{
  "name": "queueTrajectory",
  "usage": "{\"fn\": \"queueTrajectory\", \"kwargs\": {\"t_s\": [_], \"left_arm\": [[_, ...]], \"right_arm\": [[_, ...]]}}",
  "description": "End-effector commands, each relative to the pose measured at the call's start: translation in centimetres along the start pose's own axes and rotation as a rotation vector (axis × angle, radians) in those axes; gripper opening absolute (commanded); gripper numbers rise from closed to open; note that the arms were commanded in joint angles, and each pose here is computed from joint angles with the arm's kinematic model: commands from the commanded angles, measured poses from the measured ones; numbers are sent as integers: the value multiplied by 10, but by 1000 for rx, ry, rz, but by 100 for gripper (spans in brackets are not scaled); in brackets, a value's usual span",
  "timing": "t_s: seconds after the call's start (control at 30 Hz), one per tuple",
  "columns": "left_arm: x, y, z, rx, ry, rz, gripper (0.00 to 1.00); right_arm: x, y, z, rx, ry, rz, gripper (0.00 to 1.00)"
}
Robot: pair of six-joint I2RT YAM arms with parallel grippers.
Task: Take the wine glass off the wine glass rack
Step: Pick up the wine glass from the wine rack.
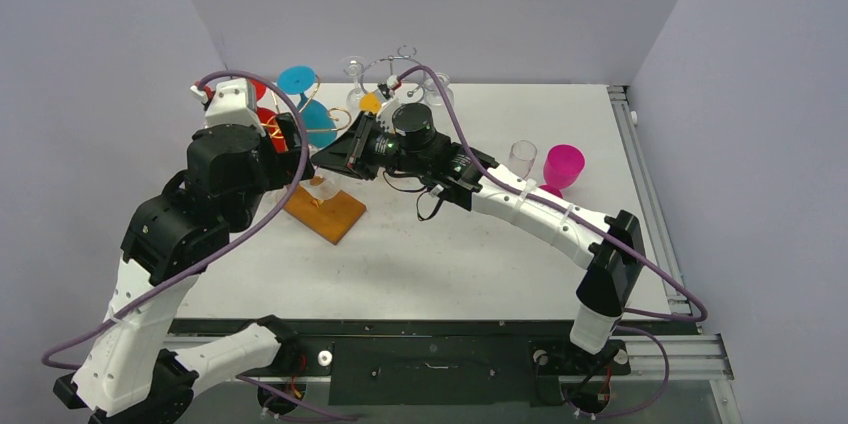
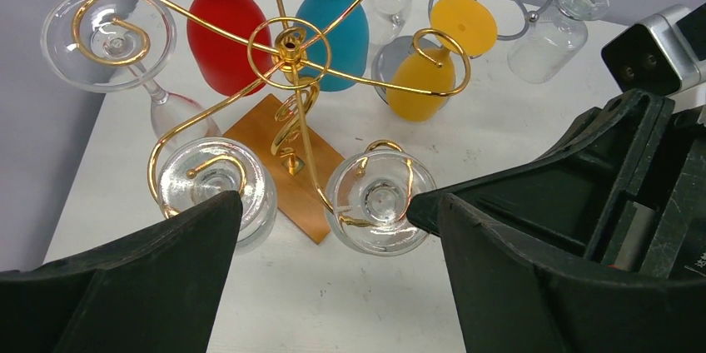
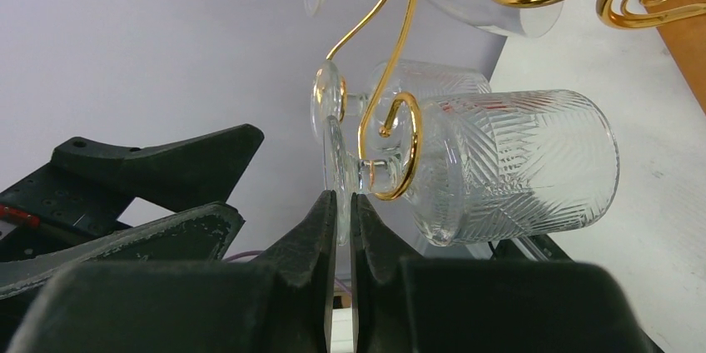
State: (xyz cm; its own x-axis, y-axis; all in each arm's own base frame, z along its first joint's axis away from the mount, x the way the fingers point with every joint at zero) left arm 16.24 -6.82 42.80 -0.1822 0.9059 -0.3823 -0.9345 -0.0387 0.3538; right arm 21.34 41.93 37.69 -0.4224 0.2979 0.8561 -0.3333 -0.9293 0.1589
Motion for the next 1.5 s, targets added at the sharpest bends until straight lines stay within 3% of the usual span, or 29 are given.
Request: {"fn": "queueTrajectory", "kwargs": {"t_s": [0.0, 0.67, 1.47], "left_arm": [[-10, 5, 19, -59, 46, -58, 85], [-18, 6, 27, -71, 50, -82, 85], [-22, 5, 28, -65, 52, -107, 85]], "right_arm": [[46, 18, 15, -47, 19, 202, 0], [44, -6, 21, -38, 1, 219, 0], [33, -18, 49, -161, -44, 174, 0]]}}
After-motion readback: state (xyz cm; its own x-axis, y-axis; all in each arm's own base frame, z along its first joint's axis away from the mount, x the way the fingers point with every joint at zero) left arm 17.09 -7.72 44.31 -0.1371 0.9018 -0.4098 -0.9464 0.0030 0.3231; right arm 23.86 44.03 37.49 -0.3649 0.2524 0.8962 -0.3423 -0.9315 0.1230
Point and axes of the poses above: each gripper's point midway between its finger pads, its own y axis back along the fingers, its own x axis along the line the jaws close on, z = x × y, the point moved 8 cm from there along y, back along the fingers, and after that the axes turned 13 degrees about y, right-handed, at the moved point
